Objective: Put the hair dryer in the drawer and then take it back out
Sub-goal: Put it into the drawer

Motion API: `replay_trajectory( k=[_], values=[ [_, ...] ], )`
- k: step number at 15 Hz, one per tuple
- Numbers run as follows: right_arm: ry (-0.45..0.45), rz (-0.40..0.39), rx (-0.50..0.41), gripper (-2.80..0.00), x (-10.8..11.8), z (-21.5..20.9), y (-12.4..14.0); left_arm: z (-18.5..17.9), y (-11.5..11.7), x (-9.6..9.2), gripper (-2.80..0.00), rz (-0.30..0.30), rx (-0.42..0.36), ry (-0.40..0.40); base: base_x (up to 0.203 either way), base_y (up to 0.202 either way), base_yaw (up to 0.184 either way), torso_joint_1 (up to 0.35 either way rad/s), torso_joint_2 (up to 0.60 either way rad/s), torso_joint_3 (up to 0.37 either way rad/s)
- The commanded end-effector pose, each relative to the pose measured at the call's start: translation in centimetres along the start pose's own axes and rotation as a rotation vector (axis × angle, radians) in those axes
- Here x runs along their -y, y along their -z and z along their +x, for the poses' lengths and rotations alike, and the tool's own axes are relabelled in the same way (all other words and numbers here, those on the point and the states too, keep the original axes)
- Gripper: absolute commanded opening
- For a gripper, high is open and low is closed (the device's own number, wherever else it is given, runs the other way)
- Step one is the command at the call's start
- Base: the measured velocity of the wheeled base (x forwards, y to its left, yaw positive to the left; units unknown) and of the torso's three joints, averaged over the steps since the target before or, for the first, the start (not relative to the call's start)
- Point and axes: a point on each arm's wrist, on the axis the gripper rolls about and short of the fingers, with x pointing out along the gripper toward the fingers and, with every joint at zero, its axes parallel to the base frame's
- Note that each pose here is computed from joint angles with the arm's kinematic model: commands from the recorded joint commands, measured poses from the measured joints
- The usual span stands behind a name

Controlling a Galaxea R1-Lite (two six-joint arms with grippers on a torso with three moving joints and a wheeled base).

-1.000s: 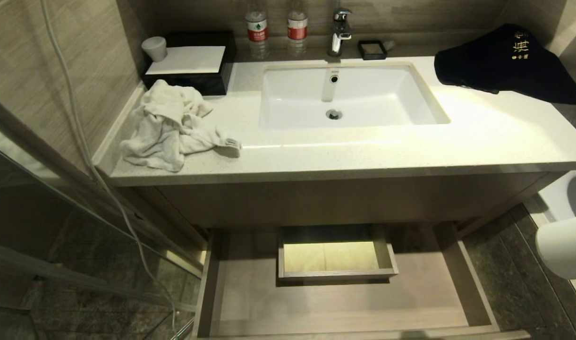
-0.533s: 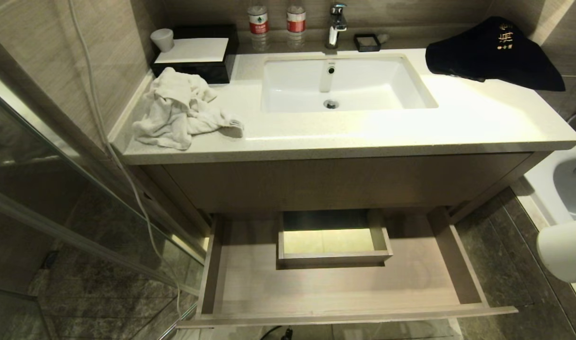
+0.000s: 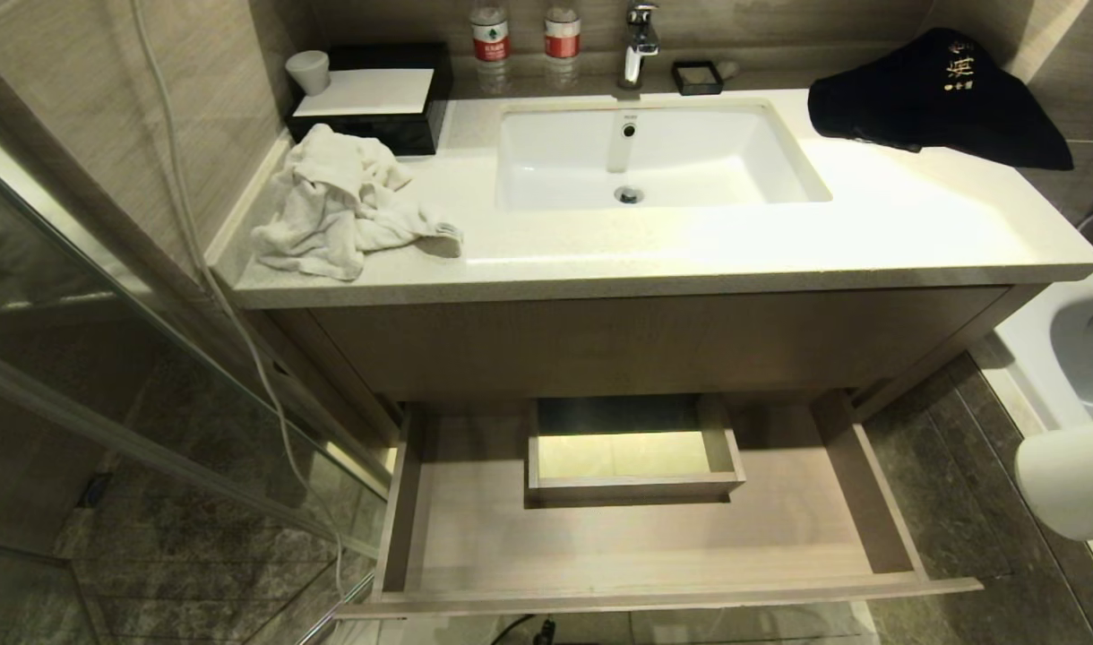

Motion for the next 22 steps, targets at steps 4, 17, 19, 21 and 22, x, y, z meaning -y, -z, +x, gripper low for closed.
replay_trajectory(
  k=[4, 17, 19, 21, 22],
  values=[
    [-0.002, -0.003, 0.001, -2.80, -0.1, 0.0, 0.2, 0.0, 0.0, 0.0, -2.80, 0.000, -0.003, 0.000, 0.000, 0.000, 0.000, -0.151, 0.31, 0.149],
    [-0.002, -0.002, 0.007, -2.80, -0.9, 0.1, 1.9, 0.0, 0.0, 0.0, -2.80, 0.000, -0.003, 0.000, 0.000, 0.000, 0.000, -0.213, 0.43, 0.210],
    [-0.003, -0.004, 0.011, -2.80, -0.9, 0.1, 1.9, 0.0, 0.0, 0.0, -2.80, 0.000, -0.003, 0.000, 0.000, 0.000, 0.000, -0.286, 0.55, 0.265],
    [-0.001, -0.006, 0.016, -2.80, -0.8, 0.1, 1.8, 0.0, 0.0, 0.0, -2.80, 0.000, -0.003, 0.000, 0.000, 0.000, 0.000, -0.272, 0.53, 0.255],
    [0.000, -0.008, 0.022, -2.80, -0.8, 0.0, 1.8, 0.0, 0.0, 0.0, -2.80, 0.000, -0.003, 0.000, 0.000, 0.000, 0.000, -0.279, 0.53, 0.248]
  ],
)
